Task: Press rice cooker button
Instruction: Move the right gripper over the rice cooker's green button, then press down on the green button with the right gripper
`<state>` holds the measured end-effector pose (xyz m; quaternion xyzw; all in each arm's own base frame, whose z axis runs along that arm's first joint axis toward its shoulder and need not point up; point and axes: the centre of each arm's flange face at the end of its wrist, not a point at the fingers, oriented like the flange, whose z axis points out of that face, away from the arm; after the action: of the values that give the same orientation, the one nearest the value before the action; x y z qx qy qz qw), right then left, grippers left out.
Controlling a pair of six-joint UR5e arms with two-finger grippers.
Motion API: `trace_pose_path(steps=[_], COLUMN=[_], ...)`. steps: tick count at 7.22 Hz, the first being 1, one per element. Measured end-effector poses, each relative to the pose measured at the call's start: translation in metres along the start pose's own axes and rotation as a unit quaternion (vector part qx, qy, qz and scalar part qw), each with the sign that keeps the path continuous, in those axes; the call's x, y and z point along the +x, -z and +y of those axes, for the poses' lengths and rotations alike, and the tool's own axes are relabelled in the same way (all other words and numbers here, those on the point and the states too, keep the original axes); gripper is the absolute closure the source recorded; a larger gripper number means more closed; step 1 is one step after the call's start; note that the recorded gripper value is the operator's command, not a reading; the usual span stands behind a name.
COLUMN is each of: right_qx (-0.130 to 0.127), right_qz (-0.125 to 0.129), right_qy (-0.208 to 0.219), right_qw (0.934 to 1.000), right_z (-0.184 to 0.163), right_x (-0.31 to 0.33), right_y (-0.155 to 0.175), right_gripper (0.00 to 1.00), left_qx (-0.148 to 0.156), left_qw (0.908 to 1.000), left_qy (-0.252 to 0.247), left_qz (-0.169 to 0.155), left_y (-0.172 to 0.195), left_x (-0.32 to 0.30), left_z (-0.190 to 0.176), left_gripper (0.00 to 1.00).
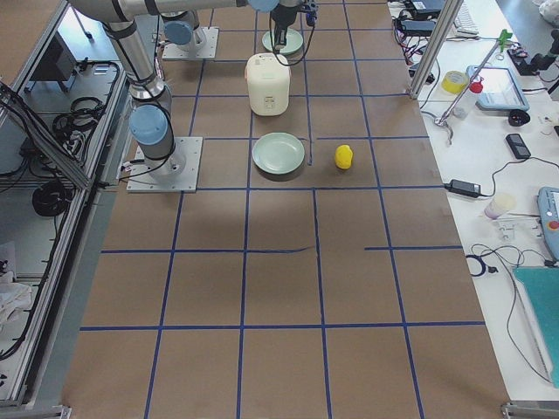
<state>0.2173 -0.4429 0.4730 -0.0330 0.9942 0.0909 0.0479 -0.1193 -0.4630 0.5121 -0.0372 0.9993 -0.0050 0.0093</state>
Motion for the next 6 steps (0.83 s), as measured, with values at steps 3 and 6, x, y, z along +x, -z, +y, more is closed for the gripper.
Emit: trace_pose_path(steps=[3, 6], right_qx=[-0.019, -0.023], right_qz=[0.004, 0.004], right_qy=[0.015, 0.016], right_qw=[0.9997, 0.9996], right_z=[0.0, -0.004], right_x=[-0.015, -0.016], right_y=[-0.058, -0.083], right_gripper=[1.0, 1.0], left_qx=[0.0, 0.0], left_qw=[1.0, 1.0], left_qy=[0.0, 0.0], left_qz=[0.0, 0.0], left_y=[0.0, 0.0], left_x=[0.0, 0.0], left_z=[0.0, 0.0], left_gripper=[0.0, 0.0])
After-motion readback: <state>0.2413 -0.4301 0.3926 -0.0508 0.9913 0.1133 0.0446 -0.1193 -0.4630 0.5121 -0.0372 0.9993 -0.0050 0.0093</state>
